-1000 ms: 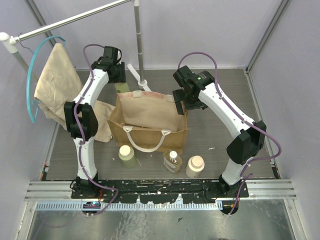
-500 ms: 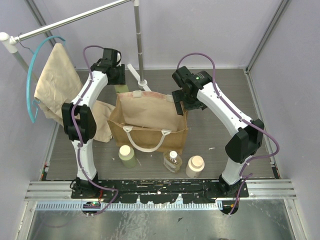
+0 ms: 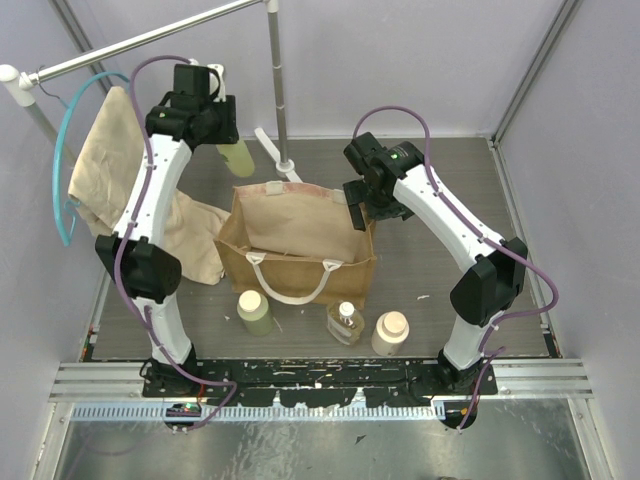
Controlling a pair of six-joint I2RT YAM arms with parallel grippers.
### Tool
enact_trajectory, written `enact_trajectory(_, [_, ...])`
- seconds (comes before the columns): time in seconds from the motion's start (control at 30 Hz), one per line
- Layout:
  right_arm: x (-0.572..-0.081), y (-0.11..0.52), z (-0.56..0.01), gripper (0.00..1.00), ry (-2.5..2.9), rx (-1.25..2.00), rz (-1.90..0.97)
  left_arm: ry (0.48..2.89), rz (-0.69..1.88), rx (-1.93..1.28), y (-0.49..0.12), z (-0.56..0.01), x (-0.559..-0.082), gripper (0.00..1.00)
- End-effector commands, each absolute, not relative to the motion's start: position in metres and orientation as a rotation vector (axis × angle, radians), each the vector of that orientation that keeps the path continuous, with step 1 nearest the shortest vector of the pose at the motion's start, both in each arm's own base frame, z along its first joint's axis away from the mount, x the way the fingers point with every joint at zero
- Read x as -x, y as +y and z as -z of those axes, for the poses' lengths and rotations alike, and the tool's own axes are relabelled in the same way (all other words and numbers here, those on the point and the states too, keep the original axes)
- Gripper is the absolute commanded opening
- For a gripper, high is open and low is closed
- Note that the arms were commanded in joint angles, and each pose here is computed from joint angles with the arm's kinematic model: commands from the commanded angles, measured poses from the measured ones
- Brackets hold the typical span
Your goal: Place the personal care products into the canvas bag
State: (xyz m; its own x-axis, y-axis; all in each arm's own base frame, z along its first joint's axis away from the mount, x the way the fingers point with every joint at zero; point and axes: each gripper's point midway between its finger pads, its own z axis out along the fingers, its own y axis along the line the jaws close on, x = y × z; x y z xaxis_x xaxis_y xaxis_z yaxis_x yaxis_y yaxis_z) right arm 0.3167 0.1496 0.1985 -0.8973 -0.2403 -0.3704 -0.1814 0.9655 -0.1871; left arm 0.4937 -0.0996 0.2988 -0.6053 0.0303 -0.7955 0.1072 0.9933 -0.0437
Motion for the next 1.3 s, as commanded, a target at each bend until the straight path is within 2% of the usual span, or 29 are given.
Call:
enact_trajectory(0.0, [-0.320,0.150,-0.202,1.00,2.696,0.322,0.198,1.990,0.189,-0.134,-0.105,-0.397,-0.473,0.00])
enact_trajectory(0.3, [-0.318,0.150,-0.200,1.00,2.696,0.329,0.193,1.839,0.340,-0.199,-0.119,-0.471,-0.413,0.00])
enact_trajectory(0.63, [-0.318,0.151,-0.199,1.00,2.694,0.344,0.188,1.708,0.562,-0.254,-0.134,-0.523,-0.326,0.00])
enact_trajectory(1.0, [-0.319,0.158,-0.200,1.00,2.685,0.356,0.179,1.870,0.697,-0.271,-0.157,-0.454,-0.305,0.00])
enact_trajectory(1.27, [-0.314,0.160,-0.199,1.00,2.686,0.363,0.186,1.856,0.703,-0.291,-0.176,-0.439,-0.323,0.00])
